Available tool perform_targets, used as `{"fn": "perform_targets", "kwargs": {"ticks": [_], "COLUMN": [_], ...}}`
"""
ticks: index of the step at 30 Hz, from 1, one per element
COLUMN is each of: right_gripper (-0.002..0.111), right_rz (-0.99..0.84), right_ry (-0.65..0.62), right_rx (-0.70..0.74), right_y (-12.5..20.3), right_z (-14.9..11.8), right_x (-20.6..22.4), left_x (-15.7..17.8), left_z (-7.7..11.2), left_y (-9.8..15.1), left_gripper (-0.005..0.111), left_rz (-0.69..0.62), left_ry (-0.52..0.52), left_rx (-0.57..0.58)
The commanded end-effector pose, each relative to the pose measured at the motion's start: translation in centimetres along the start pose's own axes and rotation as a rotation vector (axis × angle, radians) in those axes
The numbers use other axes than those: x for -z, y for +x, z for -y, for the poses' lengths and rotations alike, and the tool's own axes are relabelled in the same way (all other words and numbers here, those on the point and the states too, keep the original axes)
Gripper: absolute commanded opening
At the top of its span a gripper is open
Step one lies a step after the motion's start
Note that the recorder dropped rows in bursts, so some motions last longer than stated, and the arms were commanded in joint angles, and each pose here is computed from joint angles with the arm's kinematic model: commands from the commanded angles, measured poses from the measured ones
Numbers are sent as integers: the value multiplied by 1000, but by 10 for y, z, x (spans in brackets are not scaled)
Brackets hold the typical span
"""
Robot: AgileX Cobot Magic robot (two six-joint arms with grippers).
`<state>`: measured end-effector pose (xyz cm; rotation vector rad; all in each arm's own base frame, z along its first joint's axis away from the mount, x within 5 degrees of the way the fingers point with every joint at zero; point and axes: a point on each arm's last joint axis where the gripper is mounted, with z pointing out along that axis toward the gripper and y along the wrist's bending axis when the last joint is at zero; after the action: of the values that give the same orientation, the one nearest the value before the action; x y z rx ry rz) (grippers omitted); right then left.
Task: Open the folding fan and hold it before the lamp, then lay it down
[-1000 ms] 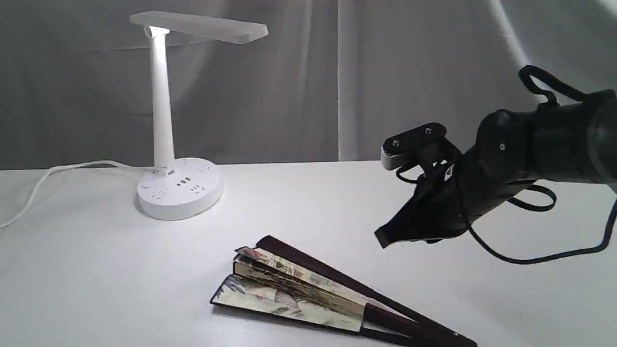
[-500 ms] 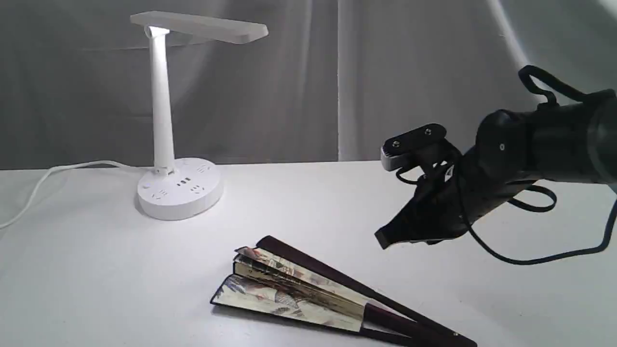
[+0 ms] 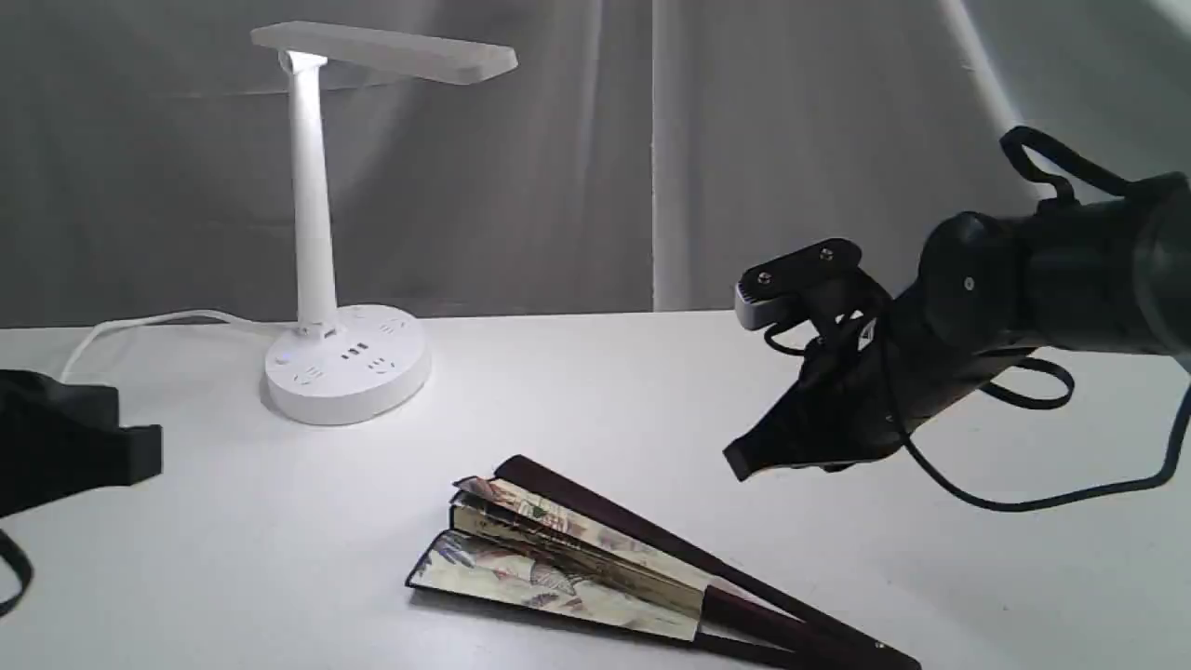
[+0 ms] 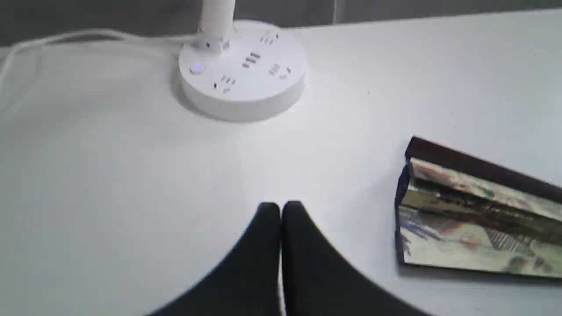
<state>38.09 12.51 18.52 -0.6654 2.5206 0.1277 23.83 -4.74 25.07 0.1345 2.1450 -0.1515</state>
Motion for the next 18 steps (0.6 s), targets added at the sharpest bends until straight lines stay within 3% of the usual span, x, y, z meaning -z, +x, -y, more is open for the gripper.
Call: {"fn": "perform_targets", "kwargs": {"ticks": [1,9,18], "right_gripper": [0,0,0], "right_rz": [27,63,100], "right_ry": [9,18,2], "right_rx": [17,11,-46], "right_y": [-4,-7,-11], "right_z": [0,1,-1], "right_x": [2,2,2], "left_x": [-31,-83,-123], "left_z": [-1,-2,1], "left_y": [13,45,68], "left_gripper": [0,0,0], "left_rz": [-69,-158,-74], "left_ry": [-2,0,53], "left_rx": [-6,4,-52]}}
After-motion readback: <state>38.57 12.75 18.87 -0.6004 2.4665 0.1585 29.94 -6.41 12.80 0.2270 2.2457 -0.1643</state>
